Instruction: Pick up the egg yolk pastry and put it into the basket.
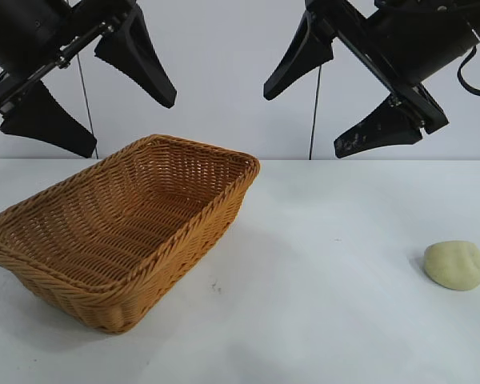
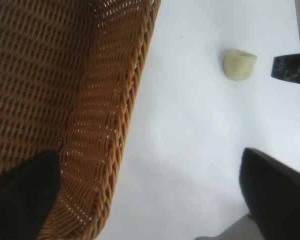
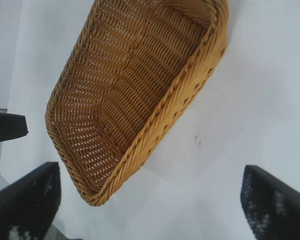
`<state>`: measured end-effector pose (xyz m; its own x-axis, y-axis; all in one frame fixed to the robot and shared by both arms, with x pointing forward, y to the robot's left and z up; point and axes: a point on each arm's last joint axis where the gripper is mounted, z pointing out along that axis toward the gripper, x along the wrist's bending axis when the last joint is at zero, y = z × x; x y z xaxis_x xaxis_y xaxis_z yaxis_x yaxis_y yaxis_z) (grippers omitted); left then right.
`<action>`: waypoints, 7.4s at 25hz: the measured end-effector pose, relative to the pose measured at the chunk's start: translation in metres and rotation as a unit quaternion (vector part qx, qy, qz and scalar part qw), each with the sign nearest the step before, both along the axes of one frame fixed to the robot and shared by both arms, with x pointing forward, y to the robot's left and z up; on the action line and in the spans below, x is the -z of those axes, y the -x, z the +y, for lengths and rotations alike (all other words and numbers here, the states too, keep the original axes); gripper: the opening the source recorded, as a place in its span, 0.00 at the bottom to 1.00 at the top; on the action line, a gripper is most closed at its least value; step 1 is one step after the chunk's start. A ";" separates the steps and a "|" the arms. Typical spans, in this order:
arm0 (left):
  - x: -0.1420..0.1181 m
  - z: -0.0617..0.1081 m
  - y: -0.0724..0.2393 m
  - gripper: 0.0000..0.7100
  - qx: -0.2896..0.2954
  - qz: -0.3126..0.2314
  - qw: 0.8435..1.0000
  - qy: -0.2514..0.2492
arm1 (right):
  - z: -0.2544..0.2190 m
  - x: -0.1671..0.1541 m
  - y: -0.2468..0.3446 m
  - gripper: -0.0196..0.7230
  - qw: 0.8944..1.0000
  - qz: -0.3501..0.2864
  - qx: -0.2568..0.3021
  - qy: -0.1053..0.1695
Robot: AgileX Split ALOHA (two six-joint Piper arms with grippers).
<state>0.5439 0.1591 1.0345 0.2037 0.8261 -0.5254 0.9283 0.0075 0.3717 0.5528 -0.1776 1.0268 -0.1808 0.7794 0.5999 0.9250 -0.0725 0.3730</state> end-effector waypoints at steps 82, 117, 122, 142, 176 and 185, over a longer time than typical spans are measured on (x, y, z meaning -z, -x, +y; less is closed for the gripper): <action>0.139 0.036 0.017 0.87 -0.443 0.238 0.863 -0.040 | 0.001 0.000 0.002 0.96 1.000 0.010 -0.008 -0.003; 0.103 0.015 -0.064 0.12 -0.058 0.214 0.961 -0.164 | 0.001 0.000 0.004 0.96 1.000 0.016 -0.014 -0.004; 0.118 0.014 -0.067 0.12 -0.051 0.222 0.959 -0.167 | 0.001 0.000 0.004 0.96 1.000 0.016 -0.014 -0.004; 0.136 0.010 -0.074 0.82 -0.066 0.220 0.962 -0.146 | 0.001 0.000 0.004 0.96 1.000 0.016 -0.014 -0.004; 0.022 0.114 -0.084 0.98 -0.084 0.145 0.945 -0.280 | 0.002 0.000 0.004 0.96 1.000 0.019 -0.017 -0.005; -0.031 0.117 -0.035 0.98 -0.088 0.089 0.954 -0.274 | 0.002 0.001 0.005 0.96 1.000 0.022 -0.020 -0.006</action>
<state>0.5794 0.2764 1.0659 -0.0148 0.9997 -0.0181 0.9795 0.0181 0.2008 0.5476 -0.1757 1.0262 -0.1850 0.7650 0.6168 0.9426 -0.0394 0.3317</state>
